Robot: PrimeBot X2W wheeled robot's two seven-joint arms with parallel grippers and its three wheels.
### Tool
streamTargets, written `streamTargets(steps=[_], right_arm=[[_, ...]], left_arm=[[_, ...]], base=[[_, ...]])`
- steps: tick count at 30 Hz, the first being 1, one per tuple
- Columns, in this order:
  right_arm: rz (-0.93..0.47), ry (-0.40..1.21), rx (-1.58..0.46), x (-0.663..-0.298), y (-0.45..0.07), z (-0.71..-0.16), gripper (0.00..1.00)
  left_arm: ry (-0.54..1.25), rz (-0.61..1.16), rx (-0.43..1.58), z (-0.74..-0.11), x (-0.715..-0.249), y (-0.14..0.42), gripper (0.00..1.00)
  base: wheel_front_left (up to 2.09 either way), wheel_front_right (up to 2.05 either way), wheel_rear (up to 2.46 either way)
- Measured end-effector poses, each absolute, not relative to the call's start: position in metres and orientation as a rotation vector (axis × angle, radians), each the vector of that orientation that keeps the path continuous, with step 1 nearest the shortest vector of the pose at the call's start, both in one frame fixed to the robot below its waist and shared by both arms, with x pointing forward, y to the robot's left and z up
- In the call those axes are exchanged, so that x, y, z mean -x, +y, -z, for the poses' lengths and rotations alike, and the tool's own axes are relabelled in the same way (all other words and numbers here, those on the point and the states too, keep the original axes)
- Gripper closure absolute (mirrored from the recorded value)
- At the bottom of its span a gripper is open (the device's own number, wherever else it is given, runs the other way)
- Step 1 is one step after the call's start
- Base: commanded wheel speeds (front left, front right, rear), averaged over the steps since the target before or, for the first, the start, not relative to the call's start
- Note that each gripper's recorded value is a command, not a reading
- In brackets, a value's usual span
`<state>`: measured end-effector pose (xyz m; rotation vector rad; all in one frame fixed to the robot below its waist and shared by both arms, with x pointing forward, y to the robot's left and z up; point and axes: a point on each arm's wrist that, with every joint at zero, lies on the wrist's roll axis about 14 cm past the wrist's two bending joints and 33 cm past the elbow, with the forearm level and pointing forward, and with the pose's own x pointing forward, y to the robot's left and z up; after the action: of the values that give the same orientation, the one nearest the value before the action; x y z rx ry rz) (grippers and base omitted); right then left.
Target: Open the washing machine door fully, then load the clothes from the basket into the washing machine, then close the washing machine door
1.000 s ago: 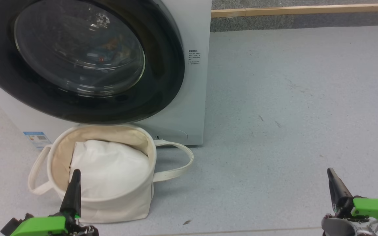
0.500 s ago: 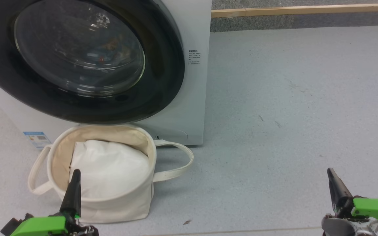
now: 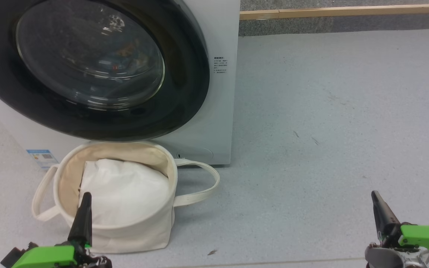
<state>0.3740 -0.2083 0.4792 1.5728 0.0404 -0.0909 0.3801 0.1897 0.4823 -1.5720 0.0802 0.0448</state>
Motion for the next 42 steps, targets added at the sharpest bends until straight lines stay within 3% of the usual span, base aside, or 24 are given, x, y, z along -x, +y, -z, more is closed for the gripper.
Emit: streamTargets(steps=[42], right_arm=[[0.091,0.04,-1.573,-0.374,-0.2084,-0.4792,1.0]], left_arm=[[0.08,-0.045,1.572,-0.4823,-0.3801,0.1897,1.0]], base=[[0.0,0.0,0.0]])
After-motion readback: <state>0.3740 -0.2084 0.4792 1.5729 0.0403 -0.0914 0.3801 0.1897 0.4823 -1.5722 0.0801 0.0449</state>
